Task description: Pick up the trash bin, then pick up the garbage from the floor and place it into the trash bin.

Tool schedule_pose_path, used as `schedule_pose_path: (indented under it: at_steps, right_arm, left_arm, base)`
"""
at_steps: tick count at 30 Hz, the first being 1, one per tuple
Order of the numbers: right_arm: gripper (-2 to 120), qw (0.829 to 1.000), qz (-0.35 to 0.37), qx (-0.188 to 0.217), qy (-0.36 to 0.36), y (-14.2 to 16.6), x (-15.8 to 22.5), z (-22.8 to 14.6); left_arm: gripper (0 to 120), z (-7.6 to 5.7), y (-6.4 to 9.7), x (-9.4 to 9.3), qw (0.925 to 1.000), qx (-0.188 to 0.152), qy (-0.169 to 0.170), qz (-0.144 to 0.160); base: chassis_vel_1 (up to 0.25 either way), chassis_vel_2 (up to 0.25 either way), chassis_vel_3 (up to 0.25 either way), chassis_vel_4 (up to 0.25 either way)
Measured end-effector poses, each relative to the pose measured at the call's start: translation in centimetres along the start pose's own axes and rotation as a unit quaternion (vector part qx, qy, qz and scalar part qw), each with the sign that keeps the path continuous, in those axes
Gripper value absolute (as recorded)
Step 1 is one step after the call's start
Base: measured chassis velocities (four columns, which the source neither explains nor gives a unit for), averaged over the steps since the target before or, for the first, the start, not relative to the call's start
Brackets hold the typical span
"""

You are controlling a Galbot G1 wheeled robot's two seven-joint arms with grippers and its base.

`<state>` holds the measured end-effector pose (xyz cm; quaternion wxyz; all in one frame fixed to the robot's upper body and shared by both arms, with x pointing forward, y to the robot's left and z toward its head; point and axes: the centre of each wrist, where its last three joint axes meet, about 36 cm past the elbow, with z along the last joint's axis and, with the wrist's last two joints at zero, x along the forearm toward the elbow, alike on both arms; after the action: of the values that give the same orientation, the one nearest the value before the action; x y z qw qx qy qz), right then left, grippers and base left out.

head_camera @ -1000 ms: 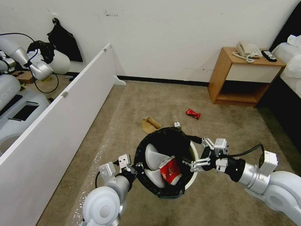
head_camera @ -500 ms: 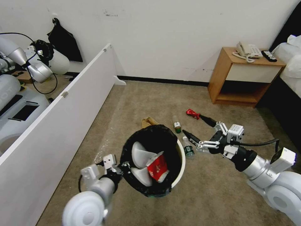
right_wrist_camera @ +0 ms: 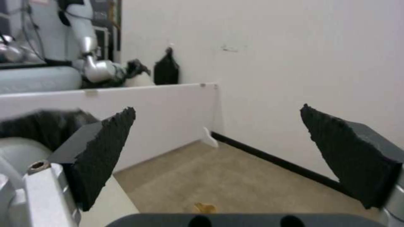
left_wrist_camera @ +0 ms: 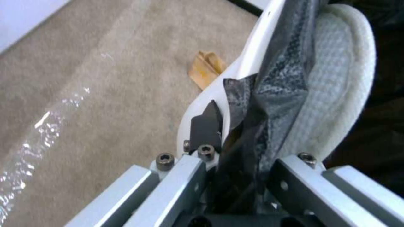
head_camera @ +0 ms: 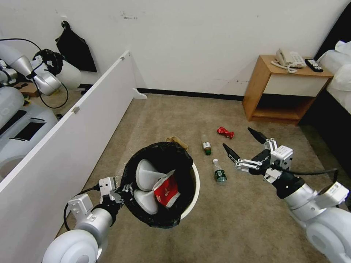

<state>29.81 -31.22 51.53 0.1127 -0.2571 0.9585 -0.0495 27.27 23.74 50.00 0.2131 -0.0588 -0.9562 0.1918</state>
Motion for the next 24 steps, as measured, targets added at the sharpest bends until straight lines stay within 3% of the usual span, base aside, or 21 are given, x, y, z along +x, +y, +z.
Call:
schedule_pose_path:
  at_steps: [6, 11, 24]
  right_arm:
    - [100, 1.0, 0.008, 0.009, 0.01, 0.9, 0.9, 0.8]
    - [100, 1.0, 0.015, 0.012, 0.011, 1.3, 1.1, 1.3]
    - [100, 0.999, 0.031, 0.011, 0.014, 1.4, 1.2, 1.6]
  left_arm:
    - [1, -0.3, 0.6, 0.5, 0.9998, -0.001, -0.017, -0.007]
    - [1, -0.9, 1.3, 0.7, 0.9991, -0.022, -0.032, -0.014]
    - [1, -0.6, 0.7, 0.7, 0.9991, -0.01, -0.039, -0.012]
  base:
    - [0.0, 0.0, 0.0, 0.0]
    - [0.0, 0.0, 0.0, 0.0]
    - [0.0, 0.0, 0.0, 0.0]
